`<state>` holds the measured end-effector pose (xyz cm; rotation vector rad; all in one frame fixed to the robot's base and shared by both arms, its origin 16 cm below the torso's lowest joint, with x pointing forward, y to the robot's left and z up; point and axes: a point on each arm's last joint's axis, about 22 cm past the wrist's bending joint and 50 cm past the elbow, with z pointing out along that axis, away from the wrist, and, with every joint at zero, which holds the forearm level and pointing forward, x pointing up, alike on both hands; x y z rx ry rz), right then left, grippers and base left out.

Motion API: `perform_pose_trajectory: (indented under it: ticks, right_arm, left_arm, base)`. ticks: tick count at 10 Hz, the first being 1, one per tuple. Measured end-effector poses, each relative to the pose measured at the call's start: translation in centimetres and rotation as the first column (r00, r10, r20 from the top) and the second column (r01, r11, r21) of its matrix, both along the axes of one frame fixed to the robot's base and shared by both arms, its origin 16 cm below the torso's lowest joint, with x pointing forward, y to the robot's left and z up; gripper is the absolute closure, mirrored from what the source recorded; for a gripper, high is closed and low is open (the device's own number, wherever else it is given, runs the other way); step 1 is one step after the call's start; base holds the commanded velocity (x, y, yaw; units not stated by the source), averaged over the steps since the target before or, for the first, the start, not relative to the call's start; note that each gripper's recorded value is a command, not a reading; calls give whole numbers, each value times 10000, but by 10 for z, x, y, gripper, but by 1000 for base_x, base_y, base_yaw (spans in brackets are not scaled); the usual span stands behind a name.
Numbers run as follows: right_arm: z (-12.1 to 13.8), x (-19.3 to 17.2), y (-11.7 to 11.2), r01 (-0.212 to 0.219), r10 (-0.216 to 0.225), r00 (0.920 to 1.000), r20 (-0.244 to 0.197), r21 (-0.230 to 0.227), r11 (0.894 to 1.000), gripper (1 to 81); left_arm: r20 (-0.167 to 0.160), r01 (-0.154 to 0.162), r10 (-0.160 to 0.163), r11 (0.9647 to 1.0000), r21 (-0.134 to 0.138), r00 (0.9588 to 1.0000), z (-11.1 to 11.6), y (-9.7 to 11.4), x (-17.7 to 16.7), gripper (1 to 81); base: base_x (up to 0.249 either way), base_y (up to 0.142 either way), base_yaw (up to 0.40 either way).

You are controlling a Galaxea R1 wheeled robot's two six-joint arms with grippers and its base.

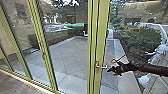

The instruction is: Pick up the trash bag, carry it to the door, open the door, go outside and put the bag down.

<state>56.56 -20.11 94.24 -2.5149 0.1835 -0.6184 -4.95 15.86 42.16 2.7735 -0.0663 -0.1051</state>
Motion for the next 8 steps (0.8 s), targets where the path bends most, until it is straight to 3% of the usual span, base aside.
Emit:
perform_pose_trajectory:
  ticks: [4, 8]
  right_arm:
    - [-2, 41, -2, 931, -934, 9956, -93, -276, 9953, 10]
    - [7, 72, 8, 1534, -1536, 9881, -33, -288, 9877, 10]
  left_arm:
    - [-33, -39, 39, 10000, 59, 10000, -1, 3, 0, 811]
    - [-74, -117, 118, 9999, 59, 9999, 0, 3, 0, 811]
  base:
    - [0, 0, 0]
    - [0, 0, 0]
